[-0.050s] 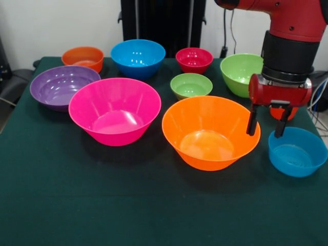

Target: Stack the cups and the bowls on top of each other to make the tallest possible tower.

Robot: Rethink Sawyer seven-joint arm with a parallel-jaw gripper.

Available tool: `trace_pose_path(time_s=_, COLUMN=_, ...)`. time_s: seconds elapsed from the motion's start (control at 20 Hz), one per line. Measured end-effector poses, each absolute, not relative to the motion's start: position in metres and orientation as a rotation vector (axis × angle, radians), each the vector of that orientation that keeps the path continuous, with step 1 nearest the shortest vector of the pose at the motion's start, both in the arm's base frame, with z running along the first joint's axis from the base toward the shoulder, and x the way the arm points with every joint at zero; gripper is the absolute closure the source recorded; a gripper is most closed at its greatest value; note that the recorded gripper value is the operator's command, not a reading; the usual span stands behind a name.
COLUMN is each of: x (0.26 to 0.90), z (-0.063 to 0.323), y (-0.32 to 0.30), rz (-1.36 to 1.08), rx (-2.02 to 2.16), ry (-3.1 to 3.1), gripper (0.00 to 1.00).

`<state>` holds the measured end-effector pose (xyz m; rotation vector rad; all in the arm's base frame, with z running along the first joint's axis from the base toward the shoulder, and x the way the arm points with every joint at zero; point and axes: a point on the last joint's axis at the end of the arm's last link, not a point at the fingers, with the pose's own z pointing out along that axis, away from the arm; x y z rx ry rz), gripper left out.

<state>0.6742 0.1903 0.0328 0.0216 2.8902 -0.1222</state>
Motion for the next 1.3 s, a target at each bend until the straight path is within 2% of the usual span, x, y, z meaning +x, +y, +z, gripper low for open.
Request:
trace_pose_path(time_s=0.2, x=0.672, z=0.031, y=0.190, rz=-0.123, rx=0.021, ry=2.894, gripper=0.00)
trace_pose_path(time_s=0.25, x=0.670, z=0.030, y=0.191, rz=-0.123, rx=0.019, ry=2.895, gripper=1.00)
trace_pose_path(time_s=1.2, x=0.664, z=0.027, y=0.193, rz=-0.140, rx=-0.022, ry=2.899, gripper=1.00)
trace_pose_path(time_s=1.25, x=0.663, z=0.025, y=0.194, rz=-0.144, rx=-0.024, ry=2.901, gripper=0.00)
trace_pose_path(time_s=1.3, x=0.663, z=0.025, y=0.194, rz=-0.145, rx=-0.025, ry=2.902, gripper=0.00)
